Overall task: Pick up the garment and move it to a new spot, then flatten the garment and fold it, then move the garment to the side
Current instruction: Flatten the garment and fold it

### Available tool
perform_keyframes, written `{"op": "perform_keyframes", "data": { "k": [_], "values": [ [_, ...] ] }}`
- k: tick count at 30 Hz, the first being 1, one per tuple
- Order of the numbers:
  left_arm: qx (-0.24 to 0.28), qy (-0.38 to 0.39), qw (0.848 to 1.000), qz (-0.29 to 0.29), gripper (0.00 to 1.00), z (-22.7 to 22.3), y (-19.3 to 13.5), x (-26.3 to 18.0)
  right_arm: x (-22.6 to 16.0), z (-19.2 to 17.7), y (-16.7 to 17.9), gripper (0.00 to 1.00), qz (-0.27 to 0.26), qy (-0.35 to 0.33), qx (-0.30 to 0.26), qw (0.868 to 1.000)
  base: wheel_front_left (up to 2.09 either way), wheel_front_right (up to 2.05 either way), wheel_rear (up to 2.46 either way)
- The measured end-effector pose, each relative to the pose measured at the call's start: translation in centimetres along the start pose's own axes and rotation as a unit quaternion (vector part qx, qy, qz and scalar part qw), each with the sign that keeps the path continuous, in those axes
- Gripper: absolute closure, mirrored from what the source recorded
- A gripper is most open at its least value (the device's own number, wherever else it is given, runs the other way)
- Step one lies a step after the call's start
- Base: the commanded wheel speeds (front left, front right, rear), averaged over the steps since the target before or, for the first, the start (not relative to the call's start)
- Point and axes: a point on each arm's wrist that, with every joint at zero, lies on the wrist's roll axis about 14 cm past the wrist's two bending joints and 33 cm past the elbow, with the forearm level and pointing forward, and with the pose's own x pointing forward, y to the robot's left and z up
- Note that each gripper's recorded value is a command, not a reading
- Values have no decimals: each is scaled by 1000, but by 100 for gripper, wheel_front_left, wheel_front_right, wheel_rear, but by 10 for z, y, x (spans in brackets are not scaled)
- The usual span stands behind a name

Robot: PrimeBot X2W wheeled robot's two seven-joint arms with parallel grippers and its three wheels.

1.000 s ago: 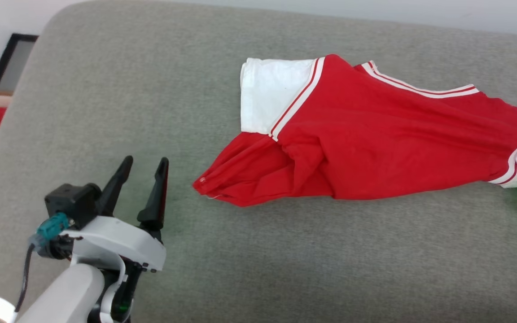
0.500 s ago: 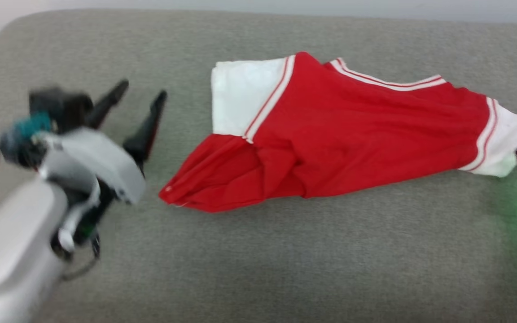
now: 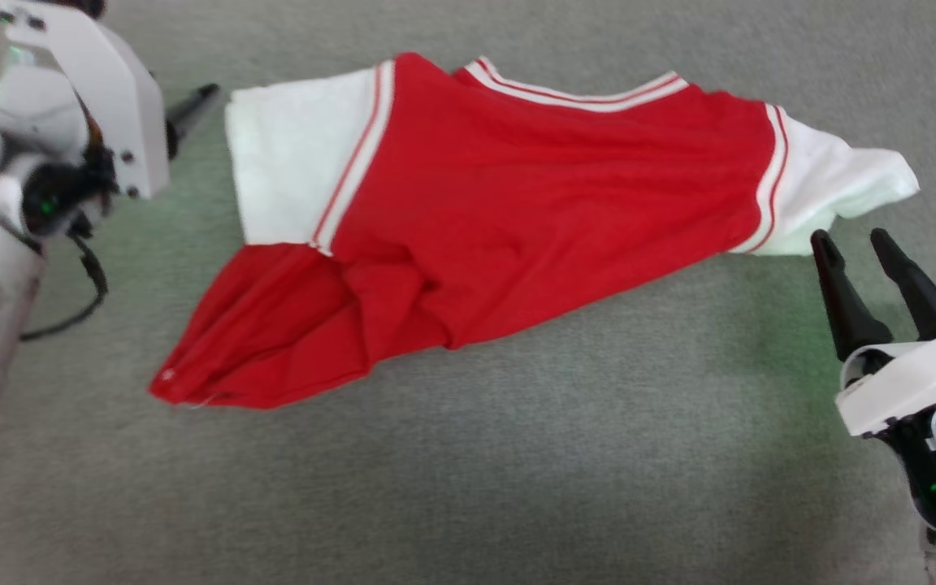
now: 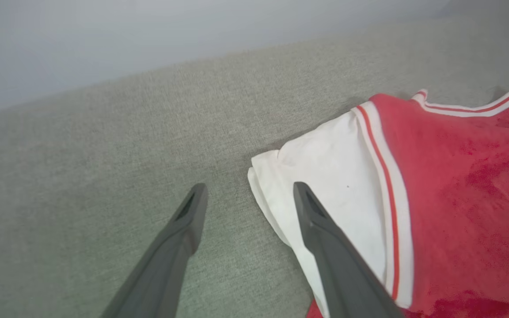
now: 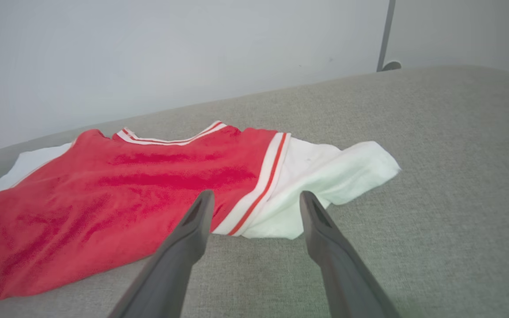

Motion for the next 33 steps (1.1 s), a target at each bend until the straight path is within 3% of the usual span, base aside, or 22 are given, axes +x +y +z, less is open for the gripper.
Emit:
{"op": "perform_keyframes", "data": {
  "k": [4,15,18,24,33],
  "values": [
    [-24,73,997,-5,0,-19,3,29,-1,-10,-3,0,-8,13,2,1000,0,0,0],
    [-67,160,983,-66,3,-47,-30,86,-8,-28,-30,0,-49,35,-7,998,0,0,0],
    [-65,166,981,-82,100,-47,-37,89,-7,-30,-30,0,-50,42,-12,998,0,0,0],
    [-44,176,978,-105,100,-50,-49,91,13,-13,-30,0,-27,62,-66,996,0,0,0],
    [-34,160,979,-121,100,-48,-52,100,73,10,-52,0,-21,155,-147,977,0,0,0]
  ]
}}
